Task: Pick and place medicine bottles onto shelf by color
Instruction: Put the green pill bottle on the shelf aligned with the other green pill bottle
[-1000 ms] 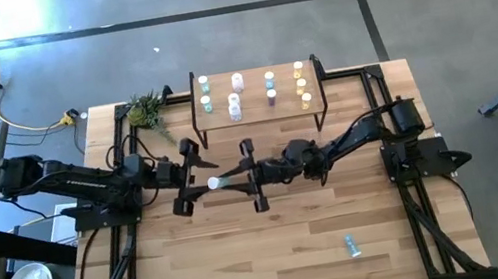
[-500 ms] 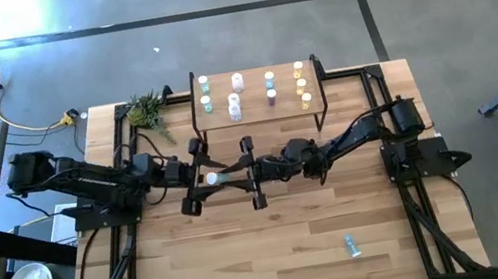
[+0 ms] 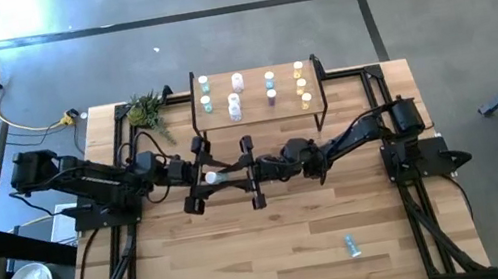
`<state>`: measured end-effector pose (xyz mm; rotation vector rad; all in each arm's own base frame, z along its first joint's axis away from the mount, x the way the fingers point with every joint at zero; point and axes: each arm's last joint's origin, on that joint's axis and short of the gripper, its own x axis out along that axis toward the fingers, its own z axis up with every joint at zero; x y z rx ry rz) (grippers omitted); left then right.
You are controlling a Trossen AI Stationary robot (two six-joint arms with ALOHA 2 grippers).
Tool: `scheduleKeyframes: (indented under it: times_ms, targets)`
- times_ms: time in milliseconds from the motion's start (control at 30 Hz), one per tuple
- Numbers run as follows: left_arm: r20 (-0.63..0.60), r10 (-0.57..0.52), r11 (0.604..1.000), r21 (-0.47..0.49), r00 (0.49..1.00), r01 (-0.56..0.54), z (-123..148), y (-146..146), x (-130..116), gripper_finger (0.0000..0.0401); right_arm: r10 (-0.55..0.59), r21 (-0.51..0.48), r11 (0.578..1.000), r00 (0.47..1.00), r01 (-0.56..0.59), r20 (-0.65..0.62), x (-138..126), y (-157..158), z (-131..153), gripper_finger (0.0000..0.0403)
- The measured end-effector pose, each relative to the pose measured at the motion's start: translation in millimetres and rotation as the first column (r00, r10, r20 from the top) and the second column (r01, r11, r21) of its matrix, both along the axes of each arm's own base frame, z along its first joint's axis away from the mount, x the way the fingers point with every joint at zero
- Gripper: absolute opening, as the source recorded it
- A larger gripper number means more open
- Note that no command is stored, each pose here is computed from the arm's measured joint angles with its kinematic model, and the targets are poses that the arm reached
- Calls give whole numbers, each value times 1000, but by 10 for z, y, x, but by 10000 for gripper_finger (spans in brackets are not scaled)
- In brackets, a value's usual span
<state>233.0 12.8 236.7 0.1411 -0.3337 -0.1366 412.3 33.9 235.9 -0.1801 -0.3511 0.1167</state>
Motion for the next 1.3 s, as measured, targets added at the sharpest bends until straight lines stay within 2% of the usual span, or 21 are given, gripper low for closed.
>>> scheduleKeyframes:
  times_ms: [333,533,667,1000,1300]
  targets:
    - [13,-13,1000,1,1000,13,11,-5,-5,198,6,-1,1000,1000,-6,-13,2,5,-4,87]
    - [13,-52,996,-70,999,53,35,-11,-22,198,-8,3,1000,1000,8,-22,4,3,-12,87]
    - [54,-83,995,-56,995,86,89,-31,-45,197,-20,-1,1000,997,20,-80,19,-14,-105,87]
    - [29,-65,994,-89,997,67,71,-16,-39,197,-22,8,1000,1000,23,-19,1,-10,-27,87]
    - [30,-48,997,-53,998,49,65,-15,-36,197,2,33,999,1000,-2,-5,-7,4,-10,87]
